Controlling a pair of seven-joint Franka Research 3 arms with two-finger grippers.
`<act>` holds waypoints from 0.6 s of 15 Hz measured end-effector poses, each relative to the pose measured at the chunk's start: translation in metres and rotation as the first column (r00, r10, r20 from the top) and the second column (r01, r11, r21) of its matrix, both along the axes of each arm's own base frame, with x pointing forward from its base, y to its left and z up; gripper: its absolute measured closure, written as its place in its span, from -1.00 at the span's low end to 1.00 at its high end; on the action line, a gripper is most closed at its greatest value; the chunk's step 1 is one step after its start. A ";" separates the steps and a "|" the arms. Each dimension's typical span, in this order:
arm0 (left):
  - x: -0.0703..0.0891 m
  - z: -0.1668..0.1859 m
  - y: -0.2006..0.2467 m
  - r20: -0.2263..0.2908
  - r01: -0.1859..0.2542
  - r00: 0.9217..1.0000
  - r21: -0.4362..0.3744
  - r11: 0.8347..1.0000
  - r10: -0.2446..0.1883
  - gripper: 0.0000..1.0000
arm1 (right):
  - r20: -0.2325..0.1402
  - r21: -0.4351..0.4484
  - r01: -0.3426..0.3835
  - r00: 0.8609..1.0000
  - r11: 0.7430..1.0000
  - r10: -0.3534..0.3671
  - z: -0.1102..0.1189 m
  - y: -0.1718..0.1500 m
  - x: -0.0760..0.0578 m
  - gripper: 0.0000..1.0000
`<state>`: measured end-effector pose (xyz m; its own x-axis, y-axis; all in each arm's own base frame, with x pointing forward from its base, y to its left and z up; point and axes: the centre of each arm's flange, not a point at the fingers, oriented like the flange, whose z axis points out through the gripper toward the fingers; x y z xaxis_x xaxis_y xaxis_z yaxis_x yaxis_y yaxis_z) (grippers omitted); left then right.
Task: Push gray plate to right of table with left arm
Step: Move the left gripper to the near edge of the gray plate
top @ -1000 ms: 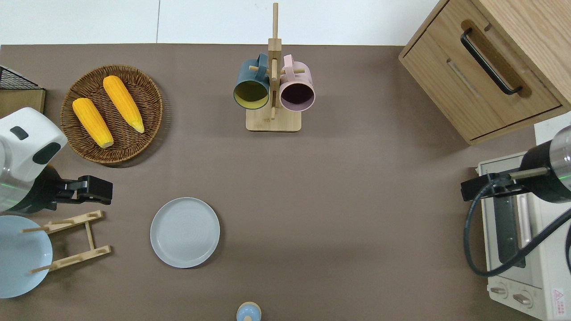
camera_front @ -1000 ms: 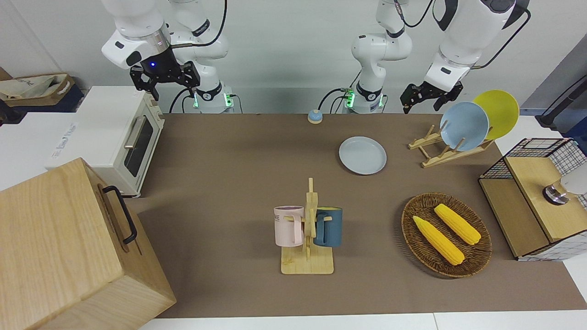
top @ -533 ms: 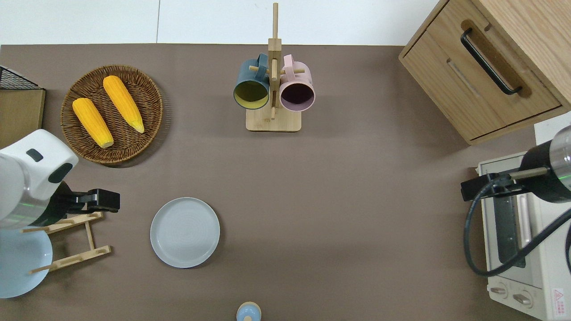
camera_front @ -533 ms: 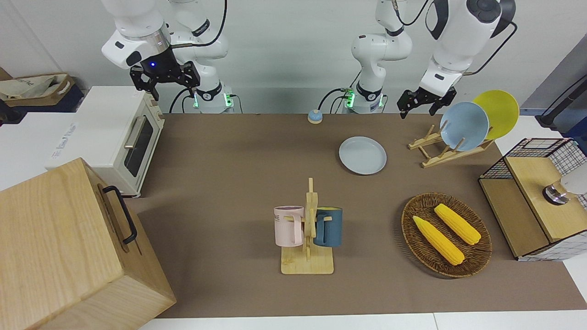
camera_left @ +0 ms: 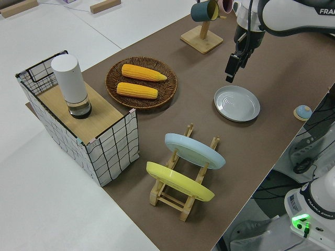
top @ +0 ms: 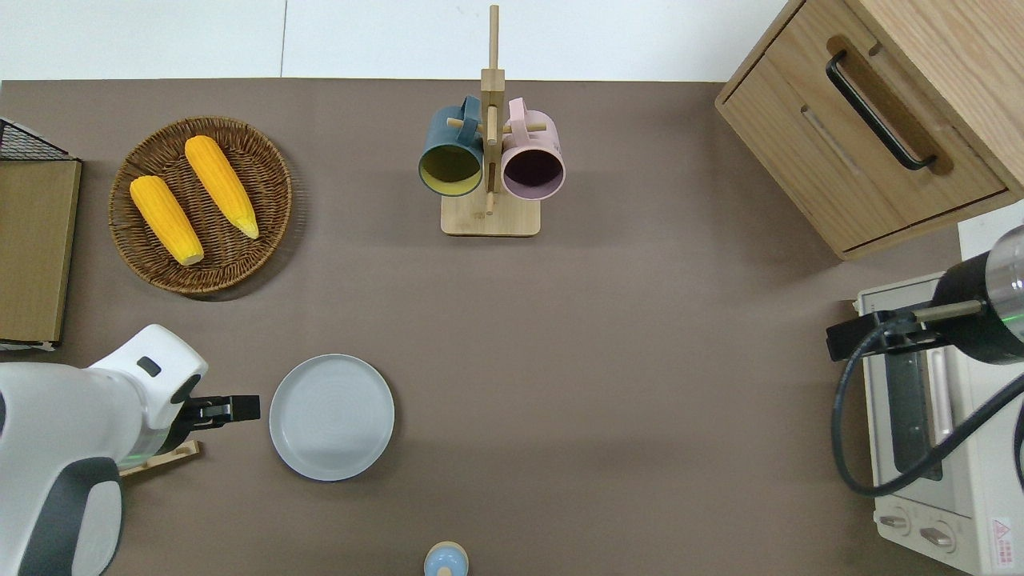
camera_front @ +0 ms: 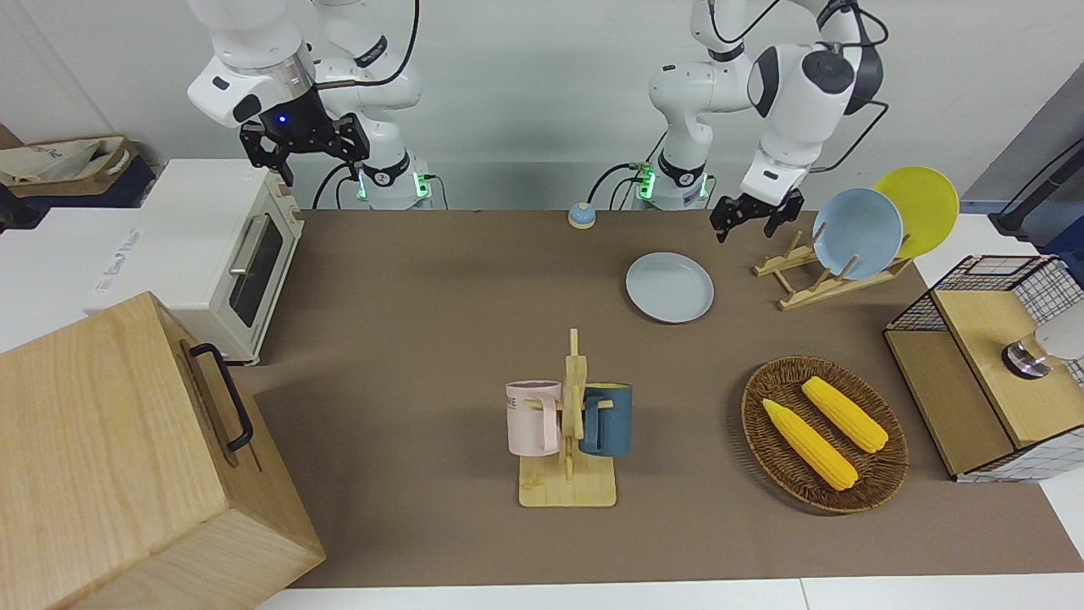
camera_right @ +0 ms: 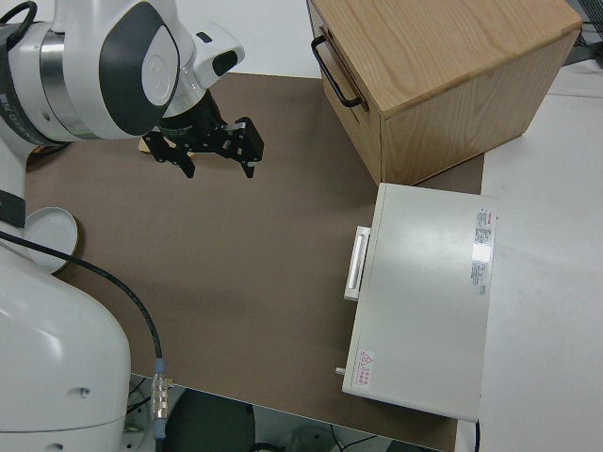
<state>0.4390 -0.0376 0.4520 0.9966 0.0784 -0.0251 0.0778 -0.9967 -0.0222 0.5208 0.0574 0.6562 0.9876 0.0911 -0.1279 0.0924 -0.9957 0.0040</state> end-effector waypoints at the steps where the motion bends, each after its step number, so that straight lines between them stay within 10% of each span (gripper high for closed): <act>1: -0.004 -0.016 0.001 0.016 0.000 1.000 -0.001 1.000 0.000 -1.00 | 0.000 0.000 0.000 1.000 1.000 0.000 0.000 0.000 0.000 -0.97; 9: -0.034 -0.101 0.004 0.084 0.000 0.996 -0.007 1.000 0.000 -0.99 | 0.000 0.000 0.000 1.000 1.000 0.000 0.000 0.000 0.000 -0.97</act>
<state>0.4048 -0.0334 0.3509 0.9952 0.0786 0.0585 0.0792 -0.9968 -0.0089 0.5208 0.0574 0.6562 0.9876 0.0911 -0.1279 0.0924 -0.9957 0.0040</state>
